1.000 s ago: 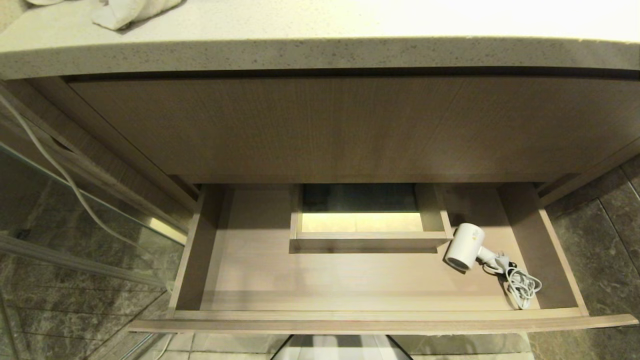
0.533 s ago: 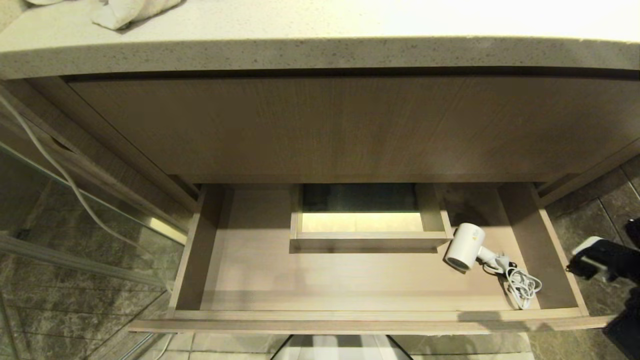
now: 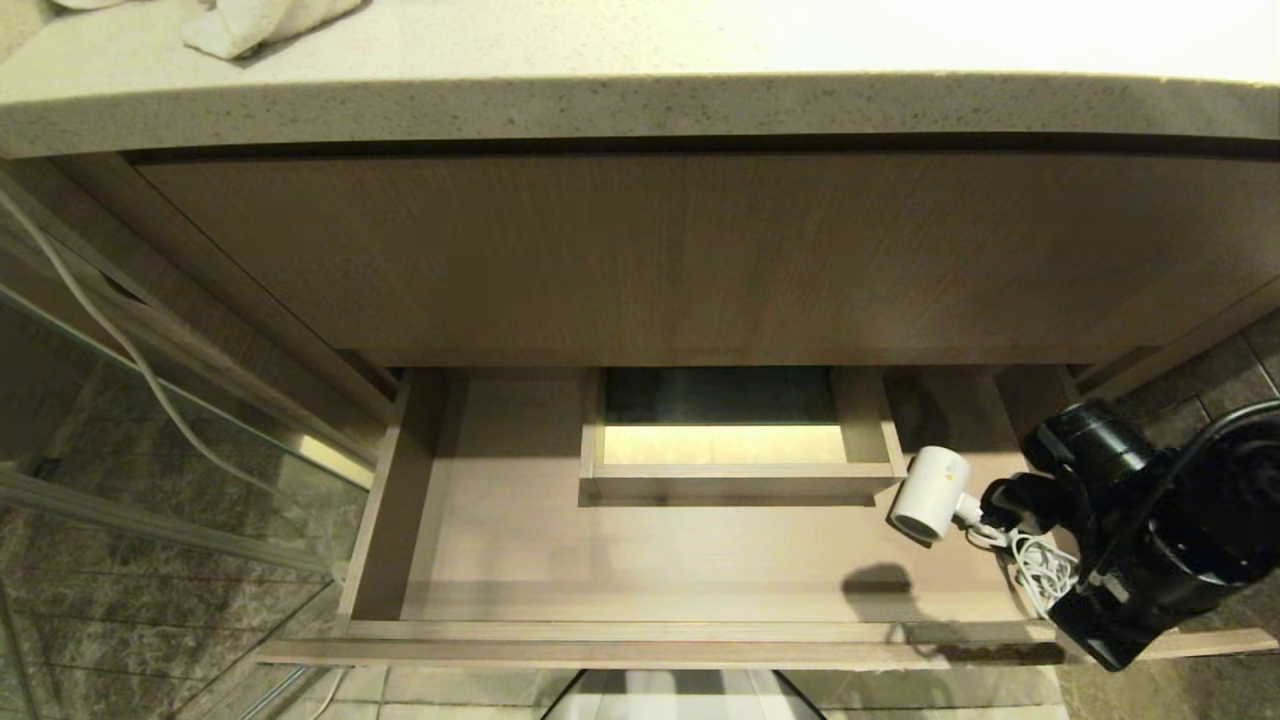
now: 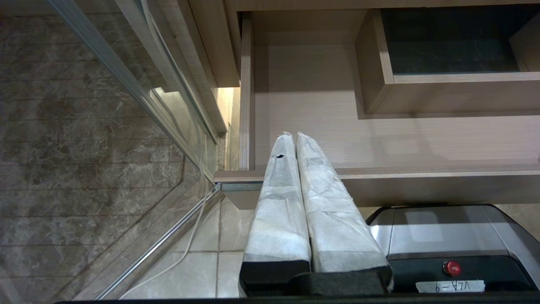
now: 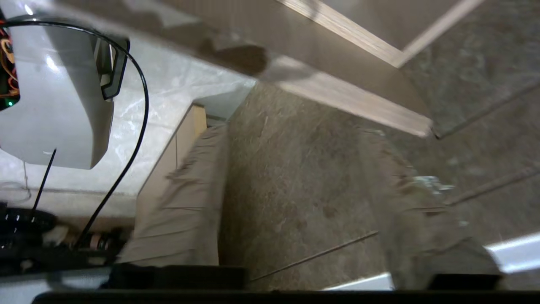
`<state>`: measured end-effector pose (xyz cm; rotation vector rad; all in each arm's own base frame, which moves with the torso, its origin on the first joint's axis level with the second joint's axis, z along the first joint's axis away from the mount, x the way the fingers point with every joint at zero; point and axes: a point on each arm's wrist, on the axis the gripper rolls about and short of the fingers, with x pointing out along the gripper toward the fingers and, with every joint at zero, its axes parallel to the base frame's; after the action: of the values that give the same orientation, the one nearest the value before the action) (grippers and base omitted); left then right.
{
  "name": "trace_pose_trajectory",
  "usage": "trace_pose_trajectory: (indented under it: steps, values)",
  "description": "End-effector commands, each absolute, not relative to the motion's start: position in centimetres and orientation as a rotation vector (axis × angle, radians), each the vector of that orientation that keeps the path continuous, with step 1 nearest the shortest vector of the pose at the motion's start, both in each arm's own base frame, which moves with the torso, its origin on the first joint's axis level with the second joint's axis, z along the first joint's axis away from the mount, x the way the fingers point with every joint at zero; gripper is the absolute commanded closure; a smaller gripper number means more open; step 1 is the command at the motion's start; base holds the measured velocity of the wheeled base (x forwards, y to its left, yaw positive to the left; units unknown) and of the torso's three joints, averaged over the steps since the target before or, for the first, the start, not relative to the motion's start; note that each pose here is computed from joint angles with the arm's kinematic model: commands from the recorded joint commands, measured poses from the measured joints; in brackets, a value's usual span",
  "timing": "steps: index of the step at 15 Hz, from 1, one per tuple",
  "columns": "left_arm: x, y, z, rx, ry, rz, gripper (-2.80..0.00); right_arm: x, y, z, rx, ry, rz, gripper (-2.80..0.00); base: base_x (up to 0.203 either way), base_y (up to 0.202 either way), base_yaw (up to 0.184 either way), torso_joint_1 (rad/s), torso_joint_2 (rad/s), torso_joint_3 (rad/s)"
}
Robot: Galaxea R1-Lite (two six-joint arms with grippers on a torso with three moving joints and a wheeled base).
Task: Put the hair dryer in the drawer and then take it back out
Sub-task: Take the hairdryer out
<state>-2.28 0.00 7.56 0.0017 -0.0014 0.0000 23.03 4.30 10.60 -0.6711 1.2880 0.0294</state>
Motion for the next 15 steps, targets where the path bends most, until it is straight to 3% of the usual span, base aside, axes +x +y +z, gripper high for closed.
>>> trace_pose_trajectory:
  steps: [1,10,15]
  values:
    - [-2.3,0.0,7.6,0.0,-0.003,0.0,0.0,25.0,4.2,7.6,-0.679,1.377,0.027,-2.8,0.0,0.0,0.0,0.0,0.0,0.0]
    - [-2.3,0.0,7.6,0.002,-0.003,0.0,0.0,32.3,-1.1,1.7,-0.478,1.315,-0.107,-2.8,0.0,0.0,0.0,0.0,0.0,0.0]
    - [-2.3,0.0,7.6,0.002,-0.003,0.0,0.0,34.2,-3.0,0.3,-0.302,1.245,0.005,-2.8,0.0,0.0,0.0,0.0,0.0,0.0]
